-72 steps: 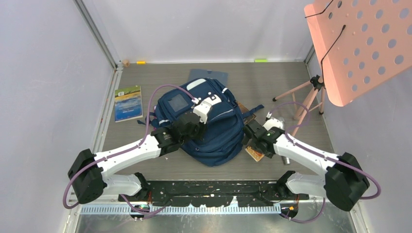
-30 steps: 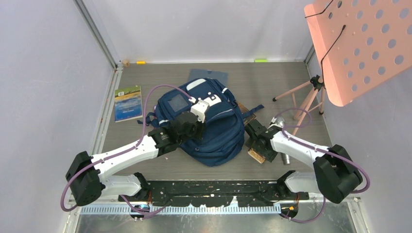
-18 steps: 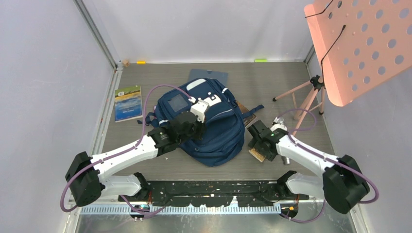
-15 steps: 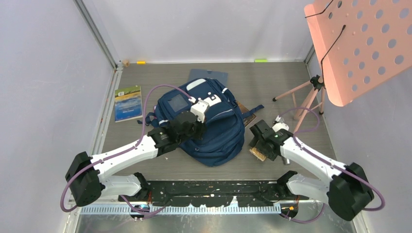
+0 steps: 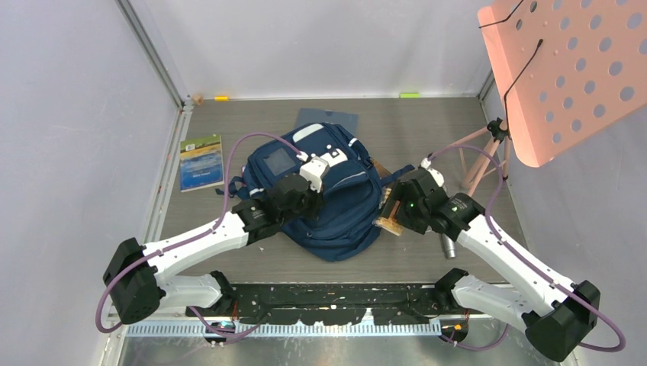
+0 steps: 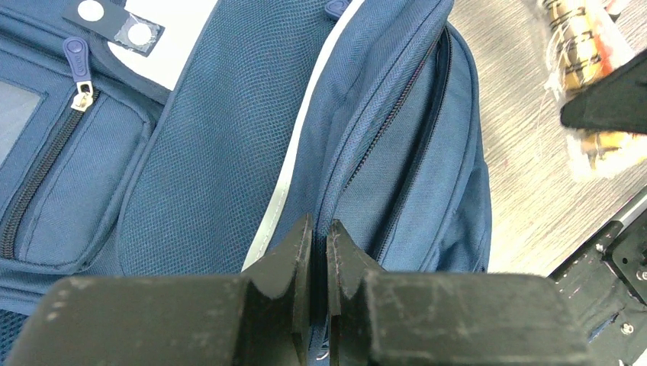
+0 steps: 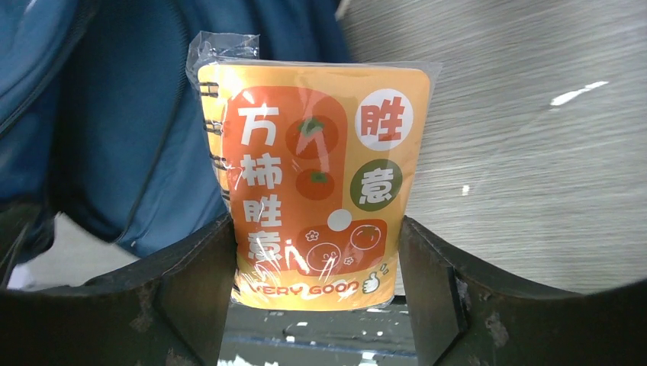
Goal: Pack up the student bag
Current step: Pick up the stationery from the center of the board, then place the stationery in the student bag.
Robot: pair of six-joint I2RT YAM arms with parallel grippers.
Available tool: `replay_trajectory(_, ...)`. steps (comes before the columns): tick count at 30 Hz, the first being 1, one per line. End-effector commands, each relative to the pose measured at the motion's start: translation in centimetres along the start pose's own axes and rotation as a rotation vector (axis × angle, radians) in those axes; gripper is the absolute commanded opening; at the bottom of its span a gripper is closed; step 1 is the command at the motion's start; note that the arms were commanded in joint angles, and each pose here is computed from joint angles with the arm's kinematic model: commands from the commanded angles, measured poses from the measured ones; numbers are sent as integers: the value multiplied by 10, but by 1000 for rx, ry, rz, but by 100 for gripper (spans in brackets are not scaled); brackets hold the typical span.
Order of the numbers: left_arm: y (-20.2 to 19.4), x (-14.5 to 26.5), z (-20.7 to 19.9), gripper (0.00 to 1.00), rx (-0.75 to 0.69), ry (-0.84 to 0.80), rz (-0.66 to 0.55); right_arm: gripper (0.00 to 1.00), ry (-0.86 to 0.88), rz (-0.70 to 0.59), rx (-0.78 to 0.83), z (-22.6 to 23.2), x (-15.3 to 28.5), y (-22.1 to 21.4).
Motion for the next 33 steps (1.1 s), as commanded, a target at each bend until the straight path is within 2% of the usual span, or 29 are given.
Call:
replay_trajectory(1,43,9,-10,0,54,-59,-130,56,199,74,84,46,16,-7)
replay_trajectory(9,49,9,-15,0,74,-96,-145,56,223,128,177,88,0,-23)
replay_trajectory(19,42,9,-16,0,88,-108,-126,55,245,25,150,138,-32,-6)
replay_trajectory(29,39,9,-14,0,112,-84,-119,82,258,-44,126,158,-58,-10)
replay_trajectory(30,39,9,-13,0,112,-82,-117,92,260,-46,133,159,-56,-12)
replay_trajectory(33,38,8,-13,0,115,-77,-115,97,233,-56,157,152,-54,-15)
Point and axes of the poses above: each gripper's point midway between its finger pads, its own x axis back along the fingers, its own z axis along the line the jaws close on, y = z × x, the point moved 5 cm from there along x, back along the fingers, and after that the axes turned 7 degrees about -x, right-handed, at the moved point
